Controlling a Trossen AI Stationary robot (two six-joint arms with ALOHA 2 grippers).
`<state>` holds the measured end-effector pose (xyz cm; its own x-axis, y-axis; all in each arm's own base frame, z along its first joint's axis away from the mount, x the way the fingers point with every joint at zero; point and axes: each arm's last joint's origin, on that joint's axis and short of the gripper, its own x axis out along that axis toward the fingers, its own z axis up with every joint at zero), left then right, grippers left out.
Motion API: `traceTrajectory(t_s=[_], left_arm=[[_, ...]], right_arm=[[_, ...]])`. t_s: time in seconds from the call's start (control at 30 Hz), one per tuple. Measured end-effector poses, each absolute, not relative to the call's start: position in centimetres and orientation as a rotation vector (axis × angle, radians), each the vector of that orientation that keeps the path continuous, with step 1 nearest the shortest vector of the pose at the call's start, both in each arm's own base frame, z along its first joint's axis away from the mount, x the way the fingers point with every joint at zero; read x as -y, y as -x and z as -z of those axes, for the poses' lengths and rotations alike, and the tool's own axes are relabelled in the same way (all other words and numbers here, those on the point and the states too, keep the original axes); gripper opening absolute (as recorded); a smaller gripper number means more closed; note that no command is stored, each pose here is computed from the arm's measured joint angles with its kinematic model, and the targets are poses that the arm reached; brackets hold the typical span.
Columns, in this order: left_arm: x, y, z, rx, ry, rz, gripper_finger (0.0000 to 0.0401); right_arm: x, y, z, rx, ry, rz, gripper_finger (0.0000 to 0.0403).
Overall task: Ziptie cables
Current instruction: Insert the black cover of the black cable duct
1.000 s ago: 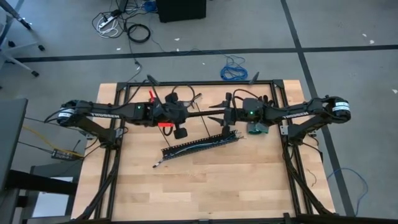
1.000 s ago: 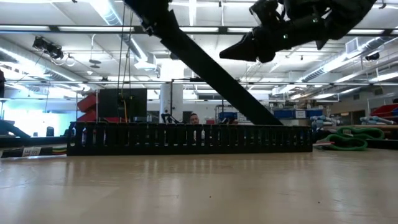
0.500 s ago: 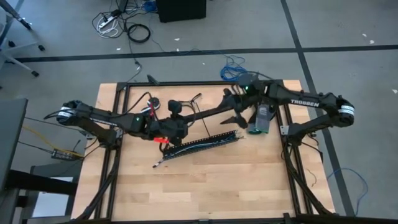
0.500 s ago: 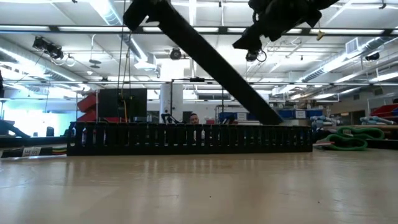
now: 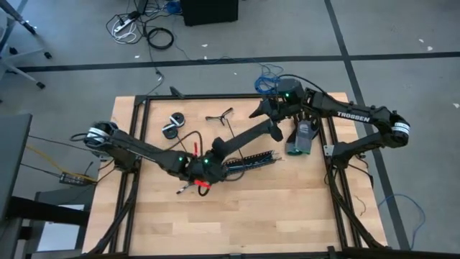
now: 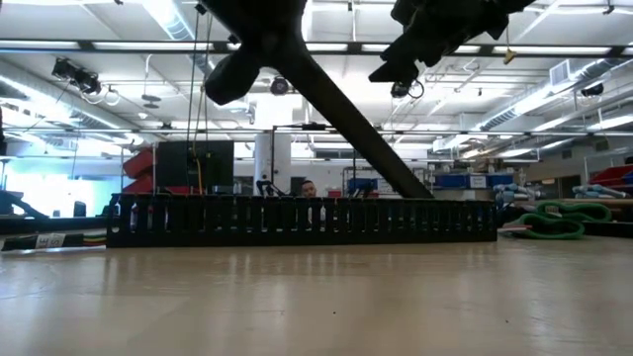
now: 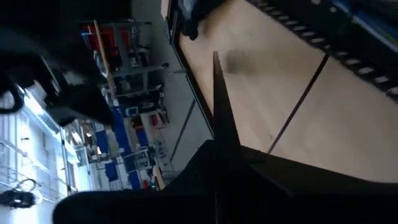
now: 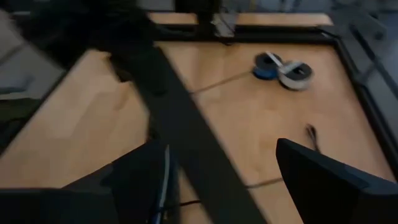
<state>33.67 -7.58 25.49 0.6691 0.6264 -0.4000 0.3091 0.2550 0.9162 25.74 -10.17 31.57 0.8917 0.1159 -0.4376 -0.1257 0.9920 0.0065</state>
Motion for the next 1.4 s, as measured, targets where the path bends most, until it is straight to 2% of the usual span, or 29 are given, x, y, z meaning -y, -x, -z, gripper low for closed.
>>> traceTrajectory(t_s=[0.27,0.47,0.6,0.83,0.93,1.13,1.4], left_arm=[[8.1,-35.2,-24.9,-0.814,-1.378,-0.379,0.0000],[7.8,-33.6,-21.6,-0.796,-1.348,-0.457,0.0000],[7.9,-31.4,-19.3,-0.799,-1.411,-0.422,0.0000],[6.3,-26.9,-18.9,-0.562,-1.320,-0.375,0.0000],[5.5,-25.8,-19.9,-0.389,-1.232,-0.393,0.0000],[5.7,-26.3,-19.1,-0.358,-1.342,-0.277,0.0000],[5.9,-27.4,-18.9,-0.365,-1.381,-0.240,0.0000]], right_arm=[[10.2,-25.5,-31.1,-0.514,0.066,-0.084,0.0307],[9.8,-24.5,-29.7,-0.682,-0.009,-0.088,0.0307],[9.9,-24.4,-29.7,-0.696,-0.037,-0.066,0.0307],[10.0,-25.1,-30.5,-0.730,-0.105,-0.034,0.0307],[9.7,-26.1,-30.2,-0.750,-0.082,-0.034,0.0307],[9.4,-28.8,-29.1,-0.858,-0.102,-0.072,0.0307],[8.3,-31.7,-28.6,-1.024,-0.098,-0.144,0.0307]])
